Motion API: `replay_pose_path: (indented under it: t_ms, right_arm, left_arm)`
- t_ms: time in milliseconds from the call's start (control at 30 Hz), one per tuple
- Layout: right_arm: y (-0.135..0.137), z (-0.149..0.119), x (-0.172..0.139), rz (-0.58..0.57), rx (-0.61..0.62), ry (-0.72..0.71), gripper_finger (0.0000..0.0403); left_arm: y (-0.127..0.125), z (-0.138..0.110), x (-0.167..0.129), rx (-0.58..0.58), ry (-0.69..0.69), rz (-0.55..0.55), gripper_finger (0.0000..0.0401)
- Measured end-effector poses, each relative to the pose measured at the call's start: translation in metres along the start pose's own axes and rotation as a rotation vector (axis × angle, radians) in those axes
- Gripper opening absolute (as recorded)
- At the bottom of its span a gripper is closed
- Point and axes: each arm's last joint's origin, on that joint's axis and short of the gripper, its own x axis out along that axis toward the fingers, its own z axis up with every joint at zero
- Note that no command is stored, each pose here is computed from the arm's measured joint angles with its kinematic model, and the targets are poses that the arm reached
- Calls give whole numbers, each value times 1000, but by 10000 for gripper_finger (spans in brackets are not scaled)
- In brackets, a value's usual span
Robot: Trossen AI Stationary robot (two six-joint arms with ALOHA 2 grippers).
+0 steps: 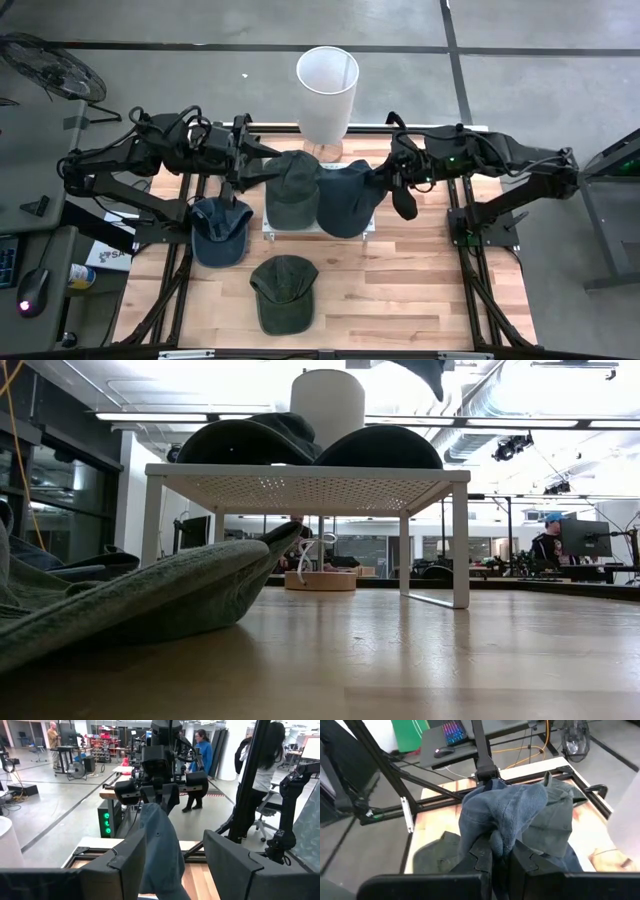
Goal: Pick & Place hat
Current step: Stack the bottom blue cap on the blue cap on the shelf
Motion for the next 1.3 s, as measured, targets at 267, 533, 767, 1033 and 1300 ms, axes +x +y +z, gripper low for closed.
replay_pose_path:
  t_ms: [267, 533, 767, 1033, 1300]
  right_arm:
    - [-6, 2, 0, 39, 50, 13, 14]
    - [-14, 3, 0, 95, 77, 32, 14]
    - [-25, 5, -1, 133, 81, 53, 14]
    - [-38, 3, -1, 161, 67, 98, 14]
    - [-51, 3, 11, 158, 41, 122, 14]
  left_arm:
    - [0, -2, 0, 0, 16, -2, 195]
    - [0, -2, 0, 0, 19, -12, 195]
    - [-2, -2, 0, -2, 19, -56, 195]
    - [-2, -2, 0, -8, 20, -81, 195]
    - [-2, -2, 0, -12, 20, -81, 195]
